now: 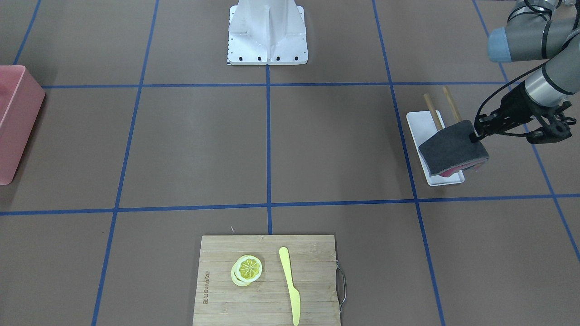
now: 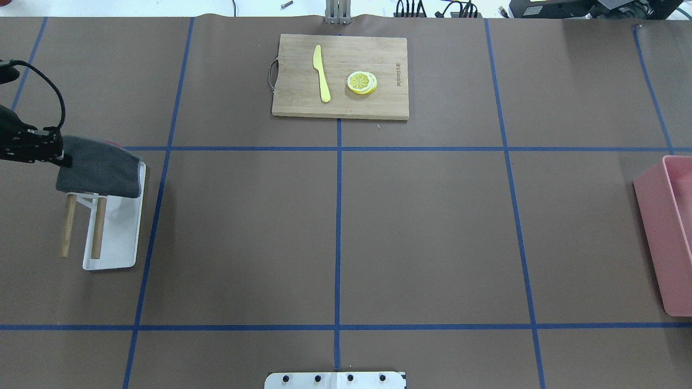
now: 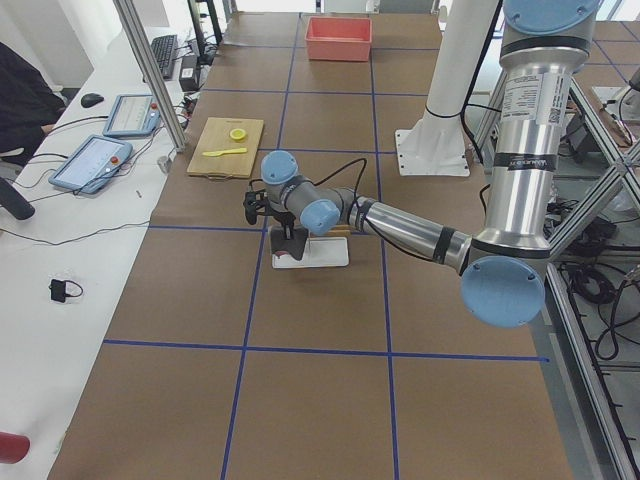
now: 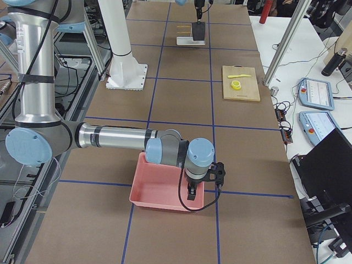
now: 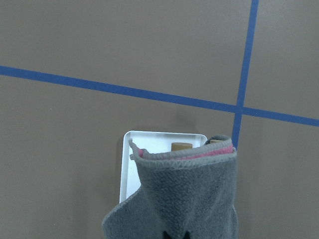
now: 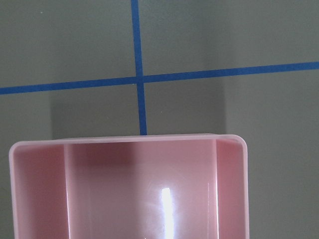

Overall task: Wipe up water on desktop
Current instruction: 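Lift the grey towel off the rack with the left gripper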

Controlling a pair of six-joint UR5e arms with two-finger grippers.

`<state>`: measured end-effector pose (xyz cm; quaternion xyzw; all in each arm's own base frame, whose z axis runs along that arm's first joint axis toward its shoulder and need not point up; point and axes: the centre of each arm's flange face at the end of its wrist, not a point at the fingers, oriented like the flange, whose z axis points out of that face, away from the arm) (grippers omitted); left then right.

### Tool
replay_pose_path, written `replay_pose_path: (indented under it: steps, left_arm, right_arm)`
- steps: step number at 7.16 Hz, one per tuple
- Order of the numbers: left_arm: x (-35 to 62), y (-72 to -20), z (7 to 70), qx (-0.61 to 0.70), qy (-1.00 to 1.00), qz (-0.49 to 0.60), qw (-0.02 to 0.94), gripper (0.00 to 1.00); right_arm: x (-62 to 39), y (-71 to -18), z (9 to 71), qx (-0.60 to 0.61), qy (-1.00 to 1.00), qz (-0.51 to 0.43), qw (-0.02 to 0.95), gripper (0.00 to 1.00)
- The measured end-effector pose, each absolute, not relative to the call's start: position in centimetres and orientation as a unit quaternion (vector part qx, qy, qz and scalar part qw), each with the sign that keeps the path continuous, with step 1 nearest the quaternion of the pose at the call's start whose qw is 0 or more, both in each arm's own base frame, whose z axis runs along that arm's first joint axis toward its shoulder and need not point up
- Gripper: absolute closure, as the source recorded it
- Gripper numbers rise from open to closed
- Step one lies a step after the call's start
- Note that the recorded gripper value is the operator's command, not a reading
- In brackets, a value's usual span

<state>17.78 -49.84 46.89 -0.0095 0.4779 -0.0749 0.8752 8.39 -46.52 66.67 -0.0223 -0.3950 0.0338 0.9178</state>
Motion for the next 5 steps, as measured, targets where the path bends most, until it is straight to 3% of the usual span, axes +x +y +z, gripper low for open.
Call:
replay_pose_path:
  steps: [5]
  left_arm:
    - [8.6,-51.1,43.3,0.003,0.525,-0.132,0.841,1.00]
  right_arm:
    - [7.4,-48.5,63.3,0.005,-0.403,0.010,0.915,0.00]
